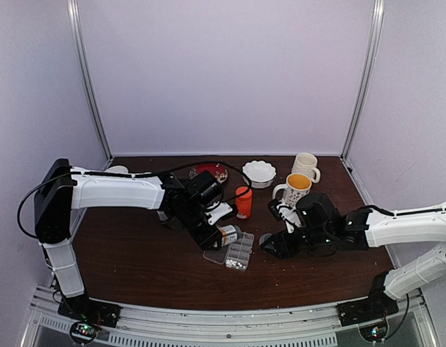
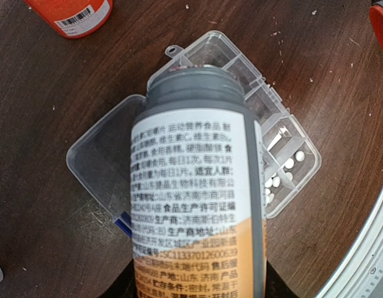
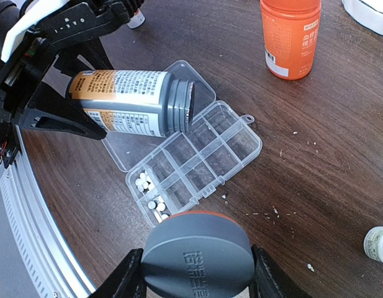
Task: Sort the pills into containers
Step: Pour the pill into the compartment of the pill container.
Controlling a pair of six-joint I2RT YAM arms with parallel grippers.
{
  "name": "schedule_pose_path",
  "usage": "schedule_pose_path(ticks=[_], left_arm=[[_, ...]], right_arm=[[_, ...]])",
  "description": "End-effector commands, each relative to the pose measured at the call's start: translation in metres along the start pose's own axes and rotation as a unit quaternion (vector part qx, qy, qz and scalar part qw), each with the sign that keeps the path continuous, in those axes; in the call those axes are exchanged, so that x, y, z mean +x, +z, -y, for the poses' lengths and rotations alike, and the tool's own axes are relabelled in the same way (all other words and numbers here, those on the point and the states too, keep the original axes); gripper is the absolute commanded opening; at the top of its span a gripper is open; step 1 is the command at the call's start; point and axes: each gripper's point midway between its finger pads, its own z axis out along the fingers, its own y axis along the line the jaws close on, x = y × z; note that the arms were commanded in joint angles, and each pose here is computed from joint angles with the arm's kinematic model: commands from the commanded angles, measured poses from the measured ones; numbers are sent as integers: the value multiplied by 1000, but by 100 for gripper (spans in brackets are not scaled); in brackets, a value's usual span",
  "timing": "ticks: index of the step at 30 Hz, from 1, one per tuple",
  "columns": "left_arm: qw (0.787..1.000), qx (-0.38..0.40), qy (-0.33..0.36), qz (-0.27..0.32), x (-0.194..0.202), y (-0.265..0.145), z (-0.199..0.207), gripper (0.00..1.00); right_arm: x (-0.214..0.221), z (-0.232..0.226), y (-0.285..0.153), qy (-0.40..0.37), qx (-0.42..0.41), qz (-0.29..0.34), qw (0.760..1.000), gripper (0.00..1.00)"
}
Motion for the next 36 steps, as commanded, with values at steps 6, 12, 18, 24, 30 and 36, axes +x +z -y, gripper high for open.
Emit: schedule_pose_path(ticks=[6,12,18,24,30,36], left_arm=[[1000,-6,2,15,-14,-10,0,5],[1000,7,-6,9,-5,0,3,5],[1000,2,-6,7,-5,-5,4,5],[999,16,-9,30,-7,1,8,6],[999,14,-8,35,-11,-8,9,5],[999,12,-10,28,-14,-4,12,5]], right_arm=[[-14,-3,-4,1,3,19,1000,0],[-14,-3,-5,3,3,21,1000,0],[-13,-3,-5,-1,2,17,1000,0],[-15,-4,-5,-2,2,17,1000,0],[-16,-5,-4,-2,0,15,1000,0],[-16,-5,-5,-2,1,16,1000,0]])
